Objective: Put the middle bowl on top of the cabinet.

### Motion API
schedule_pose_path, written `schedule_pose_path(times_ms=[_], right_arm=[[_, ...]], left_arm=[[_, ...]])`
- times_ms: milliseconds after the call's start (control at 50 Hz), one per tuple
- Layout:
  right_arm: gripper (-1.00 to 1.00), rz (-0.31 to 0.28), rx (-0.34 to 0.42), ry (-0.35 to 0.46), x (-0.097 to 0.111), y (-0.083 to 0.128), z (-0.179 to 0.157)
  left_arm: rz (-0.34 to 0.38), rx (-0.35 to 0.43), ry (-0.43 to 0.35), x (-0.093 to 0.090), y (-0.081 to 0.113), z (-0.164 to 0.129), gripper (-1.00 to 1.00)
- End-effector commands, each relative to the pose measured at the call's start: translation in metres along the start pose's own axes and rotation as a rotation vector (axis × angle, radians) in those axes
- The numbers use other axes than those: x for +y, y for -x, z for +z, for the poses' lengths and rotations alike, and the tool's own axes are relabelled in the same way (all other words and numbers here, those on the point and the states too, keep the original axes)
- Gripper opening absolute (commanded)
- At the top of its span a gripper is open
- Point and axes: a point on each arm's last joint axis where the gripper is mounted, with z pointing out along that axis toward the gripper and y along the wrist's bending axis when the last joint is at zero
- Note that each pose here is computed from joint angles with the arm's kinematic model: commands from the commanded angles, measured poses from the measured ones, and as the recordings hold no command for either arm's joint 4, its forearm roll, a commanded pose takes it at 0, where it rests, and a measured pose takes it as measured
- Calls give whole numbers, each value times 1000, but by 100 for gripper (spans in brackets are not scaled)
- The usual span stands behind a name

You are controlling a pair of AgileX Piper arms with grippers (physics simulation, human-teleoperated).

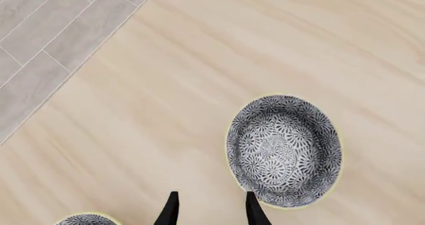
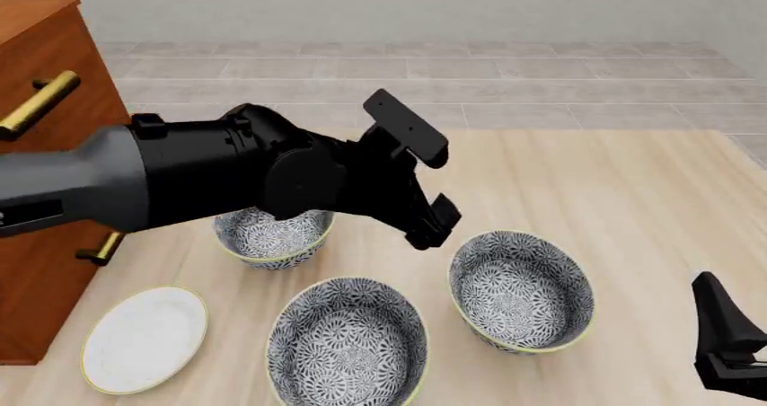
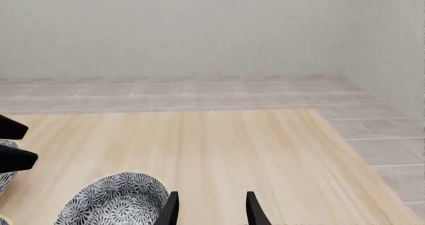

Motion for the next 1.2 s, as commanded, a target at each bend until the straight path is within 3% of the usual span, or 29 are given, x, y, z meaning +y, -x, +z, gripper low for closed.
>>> schedule_pose_path(times_ms=[20, 260, 580, 1060, 1200], right_arm=[[100, 3, 8, -6, 0, -1, 0], [100, 5, 14, -10, -1, -1, 0], [100, -1, 23, -12, -1, -2, 0], [100, 2, 35, -12, -1, -3, 0], [100, 7, 32, -9, 0, -3, 0]], left_arm=[[-46, 16, -19, -8, 8, 17, 100], [-90, 21, -33, -15, 13, 27, 100], [-125, 48, -42, -22, 4, 54, 100], [-191, 68, -26, -16, -10, 83, 100], [-215, 74, -40, -25, -13, 90, 100]])
